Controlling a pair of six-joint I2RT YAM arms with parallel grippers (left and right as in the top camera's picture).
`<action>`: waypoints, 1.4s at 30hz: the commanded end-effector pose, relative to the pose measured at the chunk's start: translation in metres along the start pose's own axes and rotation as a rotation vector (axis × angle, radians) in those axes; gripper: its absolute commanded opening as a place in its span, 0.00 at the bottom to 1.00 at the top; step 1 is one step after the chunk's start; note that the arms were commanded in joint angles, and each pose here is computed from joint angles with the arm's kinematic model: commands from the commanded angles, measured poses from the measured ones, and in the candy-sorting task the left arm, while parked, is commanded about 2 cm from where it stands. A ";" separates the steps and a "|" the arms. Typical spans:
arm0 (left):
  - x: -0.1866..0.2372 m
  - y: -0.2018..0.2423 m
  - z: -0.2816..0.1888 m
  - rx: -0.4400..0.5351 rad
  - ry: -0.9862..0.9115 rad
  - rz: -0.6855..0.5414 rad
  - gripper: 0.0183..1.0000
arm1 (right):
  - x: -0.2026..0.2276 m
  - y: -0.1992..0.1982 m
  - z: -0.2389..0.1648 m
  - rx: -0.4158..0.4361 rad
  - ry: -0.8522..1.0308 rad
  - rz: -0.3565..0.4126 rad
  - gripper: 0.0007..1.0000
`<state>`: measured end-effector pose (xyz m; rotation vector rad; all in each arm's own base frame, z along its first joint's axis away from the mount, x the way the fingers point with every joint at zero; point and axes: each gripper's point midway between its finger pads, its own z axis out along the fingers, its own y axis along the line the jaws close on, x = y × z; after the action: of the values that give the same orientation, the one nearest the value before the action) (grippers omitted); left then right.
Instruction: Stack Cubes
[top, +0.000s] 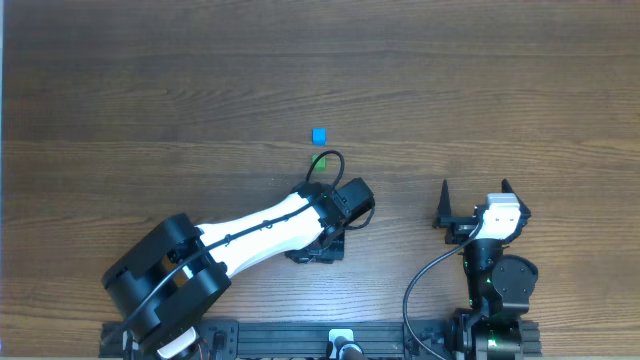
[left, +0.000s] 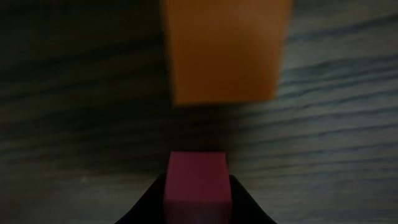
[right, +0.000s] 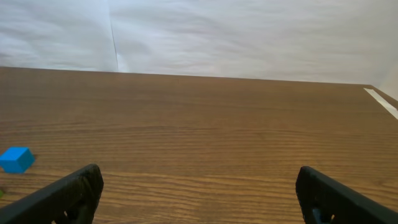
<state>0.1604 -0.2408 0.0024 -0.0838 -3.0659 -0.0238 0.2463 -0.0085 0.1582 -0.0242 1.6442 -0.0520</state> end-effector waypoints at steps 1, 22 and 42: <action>-0.013 -0.009 -0.025 0.027 -0.071 0.005 0.02 | 0.001 -0.002 0.000 0.011 -0.001 0.006 0.99; -0.104 0.001 -0.099 0.096 -0.222 -0.038 0.02 | 0.001 -0.002 0.000 0.011 -0.001 0.006 0.99; -0.120 0.000 -0.056 0.049 -0.175 -0.004 0.02 | 0.001 -0.002 0.000 0.011 -0.001 0.006 0.99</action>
<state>0.2741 -0.2500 0.0506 -0.0784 -3.2209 0.0733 0.2463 -0.0085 0.1582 -0.0239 1.6442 -0.0517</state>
